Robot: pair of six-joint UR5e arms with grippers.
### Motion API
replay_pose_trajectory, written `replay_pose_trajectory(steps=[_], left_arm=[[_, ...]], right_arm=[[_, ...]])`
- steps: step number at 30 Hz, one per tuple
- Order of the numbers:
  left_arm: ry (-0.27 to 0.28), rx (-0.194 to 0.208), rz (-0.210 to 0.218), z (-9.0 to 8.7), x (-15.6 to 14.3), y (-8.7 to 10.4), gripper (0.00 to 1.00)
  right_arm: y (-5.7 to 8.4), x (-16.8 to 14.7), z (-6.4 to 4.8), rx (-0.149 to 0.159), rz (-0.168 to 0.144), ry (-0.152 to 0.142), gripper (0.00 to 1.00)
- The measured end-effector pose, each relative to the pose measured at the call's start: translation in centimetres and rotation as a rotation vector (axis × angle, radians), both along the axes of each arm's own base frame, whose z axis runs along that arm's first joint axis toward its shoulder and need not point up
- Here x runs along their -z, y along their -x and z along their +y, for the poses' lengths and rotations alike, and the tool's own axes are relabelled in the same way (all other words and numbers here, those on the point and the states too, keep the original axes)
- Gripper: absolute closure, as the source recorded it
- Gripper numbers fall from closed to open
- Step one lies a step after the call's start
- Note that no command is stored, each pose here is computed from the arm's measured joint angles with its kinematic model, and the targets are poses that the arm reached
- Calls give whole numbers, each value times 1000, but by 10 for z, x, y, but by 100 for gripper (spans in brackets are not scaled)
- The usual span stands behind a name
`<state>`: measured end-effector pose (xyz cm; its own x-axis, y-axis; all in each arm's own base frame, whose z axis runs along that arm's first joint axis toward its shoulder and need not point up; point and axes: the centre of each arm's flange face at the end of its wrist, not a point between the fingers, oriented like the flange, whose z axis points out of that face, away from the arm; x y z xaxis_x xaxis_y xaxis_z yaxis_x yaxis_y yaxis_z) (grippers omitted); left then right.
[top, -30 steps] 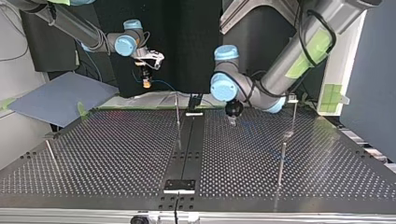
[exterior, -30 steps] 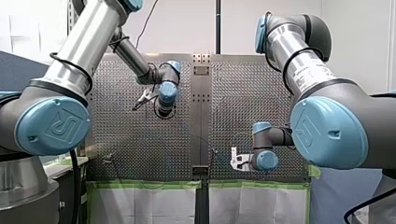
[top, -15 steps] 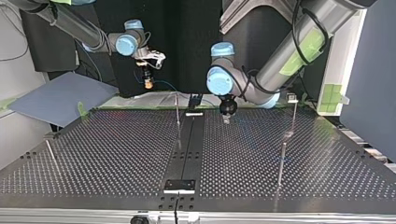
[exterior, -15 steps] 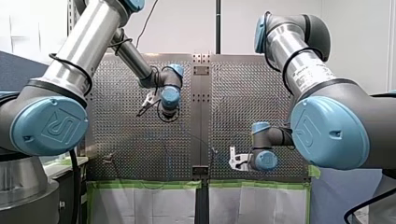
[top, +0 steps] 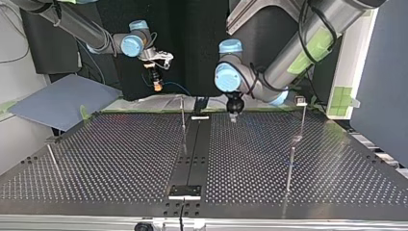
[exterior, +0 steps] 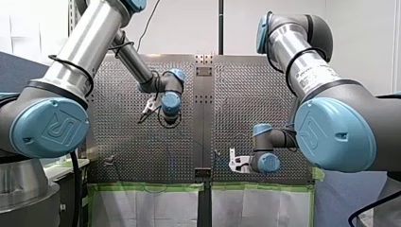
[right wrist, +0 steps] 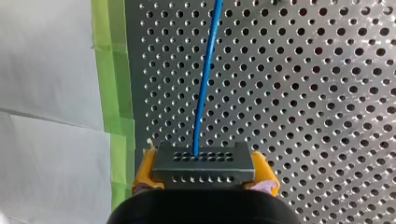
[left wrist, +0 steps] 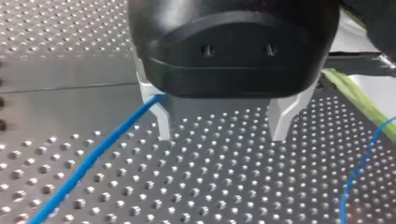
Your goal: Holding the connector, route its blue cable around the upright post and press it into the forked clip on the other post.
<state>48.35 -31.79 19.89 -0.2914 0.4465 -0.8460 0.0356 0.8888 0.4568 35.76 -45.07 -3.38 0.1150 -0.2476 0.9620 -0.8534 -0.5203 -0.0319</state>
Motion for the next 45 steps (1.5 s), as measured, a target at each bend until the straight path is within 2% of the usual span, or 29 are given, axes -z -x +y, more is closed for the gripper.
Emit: replay_pose_trajectory(steps=[12,19,24,31,39,45], left_arm=[[4,12,15,-2,14,11,2],[-32,33,56,-12,45,19,2],[-26,54,68,-22,68,22,2],[-35,63,112,-24,97,27,2],[12,91,101,-35,100,31,2],[54,111,96,-43,101,35,2]], right_arm=[[-9,0,6,-46,-6,2,100],[-12,-1,8,-59,-9,2,100],[-13,0,9,-62,-8,1,100],[-14,0,10,-64,-7,-2,100],[-15,-1,11,-69,-10,1,100],[-19,-1,14,-102,-20,2,100]])
